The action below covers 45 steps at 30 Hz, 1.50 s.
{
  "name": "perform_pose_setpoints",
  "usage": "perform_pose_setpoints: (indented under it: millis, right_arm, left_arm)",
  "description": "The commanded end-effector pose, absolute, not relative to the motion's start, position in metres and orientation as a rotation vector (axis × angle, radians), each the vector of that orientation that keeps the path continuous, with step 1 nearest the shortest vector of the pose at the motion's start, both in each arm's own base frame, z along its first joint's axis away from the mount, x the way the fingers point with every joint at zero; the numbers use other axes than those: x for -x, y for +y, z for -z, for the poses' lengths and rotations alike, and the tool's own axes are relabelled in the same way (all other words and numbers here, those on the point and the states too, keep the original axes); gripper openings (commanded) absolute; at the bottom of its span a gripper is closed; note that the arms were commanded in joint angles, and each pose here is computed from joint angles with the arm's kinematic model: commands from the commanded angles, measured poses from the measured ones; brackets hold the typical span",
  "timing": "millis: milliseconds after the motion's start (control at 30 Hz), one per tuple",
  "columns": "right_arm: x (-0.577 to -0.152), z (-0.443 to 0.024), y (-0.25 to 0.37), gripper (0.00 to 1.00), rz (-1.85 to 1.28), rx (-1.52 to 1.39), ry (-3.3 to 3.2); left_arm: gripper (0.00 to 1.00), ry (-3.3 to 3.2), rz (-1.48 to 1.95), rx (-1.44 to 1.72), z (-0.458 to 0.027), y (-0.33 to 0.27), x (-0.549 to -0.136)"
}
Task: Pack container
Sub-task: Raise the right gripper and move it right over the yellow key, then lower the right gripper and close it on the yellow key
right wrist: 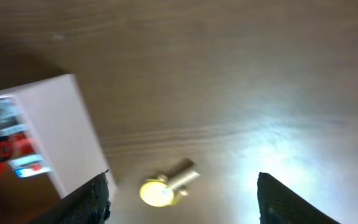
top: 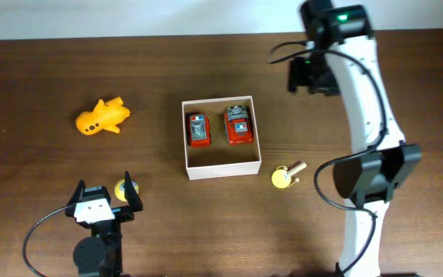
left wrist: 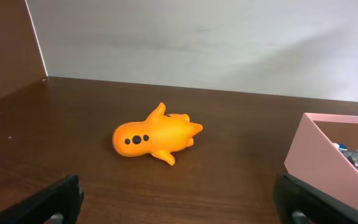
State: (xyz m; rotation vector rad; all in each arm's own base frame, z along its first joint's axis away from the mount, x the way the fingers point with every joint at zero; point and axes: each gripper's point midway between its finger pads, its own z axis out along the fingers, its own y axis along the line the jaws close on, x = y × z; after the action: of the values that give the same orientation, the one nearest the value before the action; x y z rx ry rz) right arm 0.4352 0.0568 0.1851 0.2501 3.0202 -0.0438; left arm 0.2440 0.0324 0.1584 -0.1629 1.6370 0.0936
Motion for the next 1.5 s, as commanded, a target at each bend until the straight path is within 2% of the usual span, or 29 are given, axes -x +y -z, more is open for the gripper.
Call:
perform_pose_setpoints:
  millis: [0,200,300,400,500,600,733,833,1033,1300,1467]
  right_arm:
    - [-0.432,-0.203,0.047,0.7,-0.001,-0.272,2.986]
    - [-0.417,-0.258,0.041,0.72,-0.041,-0.265,2.853]
    - [-0.401,-0.296,0.039,0.79,-0.064,-0.26,2.759]
    - [-0.375,-0.326,0.03,0.82,-0.039,-0.31,2.679]
    - [-0.344,-0.329,0.016,0.83,0.03,-0.4,2.674]
    - [-0.314,-0.301,0.01,0.83,0.075,-0.509,2.762]
    - [-0.277,-0.233,0.005,0.85,0.183,-0.781,2.927]
    - [-0.271,-0.179,0.009,0.88,0.196,-1.057,2.924]
    - [-0.279,-0.107,0.028,0.88,0.028,-1.312,2.849]
    - [-0.292,-0.061,0.044,0.86,-0.153,-1.583,2.661]
    - [-0.316,-0.056,0.06,0.85,-0.259,-1.554,2.566]
  left_arm:
    - [0.99,1.638,-0.104,0.149,-0.158,0.033,-0.244]
    - [0.99,1.638,-0.104,0.149,-0.158,0.033,-0.244]
    - [0.99,1.638,-0.104,0.149,-0.158,0.033,-0.244]
    - [0.99,1.638,-0.104,0.149,-0.158,0.033,-0.244]
    - [0.99,1.638,-0.104,0.149,-0.158,0.033,-0.244]
    - [0.99,1.638,-0.104,0.149,-0.158,0.033,-0.244]
    - [0.99,1.638,-0.104,0.149,-0.158,0.033,-0.244]
    - [0.99,1.638,-0.104,0.149,-0.158,0.033,-0.244]
    - [0.99,1.638,-0.104,0.15,-0.158,0.033,-0.244]
    - [0.99,1.638,-0.104,0.149,-0.158,0.033,-0.244]
    - [0.99,1.638,-0.104,0.149,-0.158,0.033,-0.244]
